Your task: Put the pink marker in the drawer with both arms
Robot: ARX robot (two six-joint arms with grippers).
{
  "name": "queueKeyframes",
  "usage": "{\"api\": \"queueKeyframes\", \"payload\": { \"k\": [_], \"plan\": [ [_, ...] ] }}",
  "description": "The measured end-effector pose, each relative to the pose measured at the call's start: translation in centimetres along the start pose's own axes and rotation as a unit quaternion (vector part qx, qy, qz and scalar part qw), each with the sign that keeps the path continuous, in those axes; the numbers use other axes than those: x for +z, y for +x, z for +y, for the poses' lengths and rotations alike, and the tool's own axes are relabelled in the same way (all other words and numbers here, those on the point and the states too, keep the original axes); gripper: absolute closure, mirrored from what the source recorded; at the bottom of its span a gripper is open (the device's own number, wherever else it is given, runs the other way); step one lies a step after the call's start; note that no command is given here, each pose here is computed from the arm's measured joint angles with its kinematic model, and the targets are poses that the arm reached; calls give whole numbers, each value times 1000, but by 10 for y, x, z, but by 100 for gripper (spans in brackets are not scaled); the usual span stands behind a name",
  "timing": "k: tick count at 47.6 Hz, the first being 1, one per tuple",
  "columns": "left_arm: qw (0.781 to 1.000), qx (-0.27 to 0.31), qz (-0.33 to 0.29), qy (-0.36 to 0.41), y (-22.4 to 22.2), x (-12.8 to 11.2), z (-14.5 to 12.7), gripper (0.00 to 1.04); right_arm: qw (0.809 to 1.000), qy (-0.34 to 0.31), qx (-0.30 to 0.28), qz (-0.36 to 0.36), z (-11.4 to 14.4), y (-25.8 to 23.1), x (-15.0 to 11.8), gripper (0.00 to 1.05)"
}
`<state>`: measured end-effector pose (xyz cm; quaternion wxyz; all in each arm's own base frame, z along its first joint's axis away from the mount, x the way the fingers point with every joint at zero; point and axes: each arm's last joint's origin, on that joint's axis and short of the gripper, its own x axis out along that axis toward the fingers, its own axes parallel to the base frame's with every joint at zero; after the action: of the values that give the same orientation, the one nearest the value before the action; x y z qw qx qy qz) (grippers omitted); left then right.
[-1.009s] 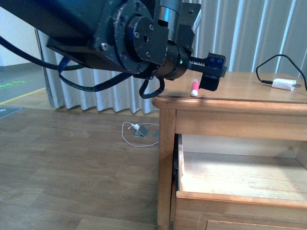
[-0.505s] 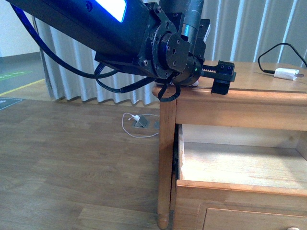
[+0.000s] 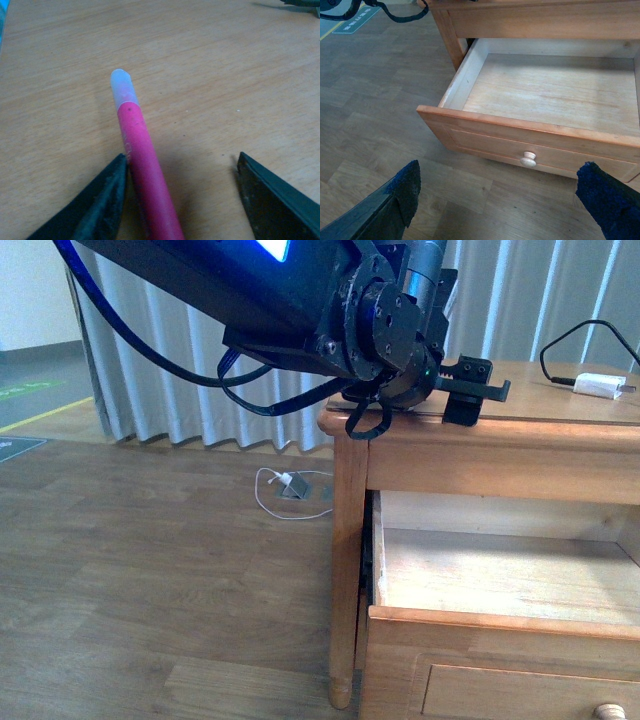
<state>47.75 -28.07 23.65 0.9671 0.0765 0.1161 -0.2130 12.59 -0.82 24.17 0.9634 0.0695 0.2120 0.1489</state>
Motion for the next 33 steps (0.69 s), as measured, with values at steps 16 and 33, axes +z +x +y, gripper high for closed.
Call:
{"api": "queueKeyframes", "payload": {
  "k": [16,33],
  "plan": [
    [1000,17,16,17,-2,-1,-1,87,1000,0,0,0,0,0,0,8],
    [991,-119,-27,45,-43,-8,13,90,1000,0,0,0,0,0,0,8]
  ]
}}
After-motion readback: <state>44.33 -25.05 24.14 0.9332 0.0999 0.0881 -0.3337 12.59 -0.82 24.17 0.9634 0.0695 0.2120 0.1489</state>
